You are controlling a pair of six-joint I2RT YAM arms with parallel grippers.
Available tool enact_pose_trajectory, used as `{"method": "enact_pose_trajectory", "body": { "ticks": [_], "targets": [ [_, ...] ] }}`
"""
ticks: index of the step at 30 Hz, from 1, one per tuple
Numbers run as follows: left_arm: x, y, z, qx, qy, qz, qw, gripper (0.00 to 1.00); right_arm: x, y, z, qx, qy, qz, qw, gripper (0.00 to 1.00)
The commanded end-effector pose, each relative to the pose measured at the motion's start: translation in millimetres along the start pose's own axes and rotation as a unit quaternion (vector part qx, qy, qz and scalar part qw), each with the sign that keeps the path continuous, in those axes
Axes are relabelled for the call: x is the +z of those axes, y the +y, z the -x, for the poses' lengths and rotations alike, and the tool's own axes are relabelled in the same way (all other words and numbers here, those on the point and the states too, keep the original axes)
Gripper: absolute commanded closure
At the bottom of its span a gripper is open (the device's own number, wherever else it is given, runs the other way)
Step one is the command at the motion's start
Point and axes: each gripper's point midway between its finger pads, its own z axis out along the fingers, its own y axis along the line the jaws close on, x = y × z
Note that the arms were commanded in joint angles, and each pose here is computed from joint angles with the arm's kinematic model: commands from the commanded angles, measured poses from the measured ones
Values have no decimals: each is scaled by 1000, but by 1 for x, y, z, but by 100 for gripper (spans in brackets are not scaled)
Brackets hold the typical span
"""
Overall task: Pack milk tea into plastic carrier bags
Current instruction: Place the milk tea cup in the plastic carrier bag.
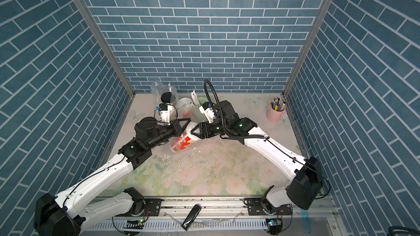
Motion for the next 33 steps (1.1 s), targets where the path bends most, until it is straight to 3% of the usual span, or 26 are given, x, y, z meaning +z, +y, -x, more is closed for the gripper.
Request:
{"method": "enact_pose_trajectory", "body": {
  "ticks": [1,14,22,33],
  "targets": [
    [-5,-9,12,-12,-28,-19,999,100,7,8,8,-36,-20,11,999,43],
    [-22,-12,28,-18,-69,-10,997,100,21,7,-8,-100,-12,-12,995,43],
    [-23,-13,28,-30,-76,-19,997,100,35,13,-6,-121,-24,10,992,43],
    [-31,-13,31,-27,-88,-16,996,100,47,-2,-24,-129,17,-35,991,44]
  ]
}}
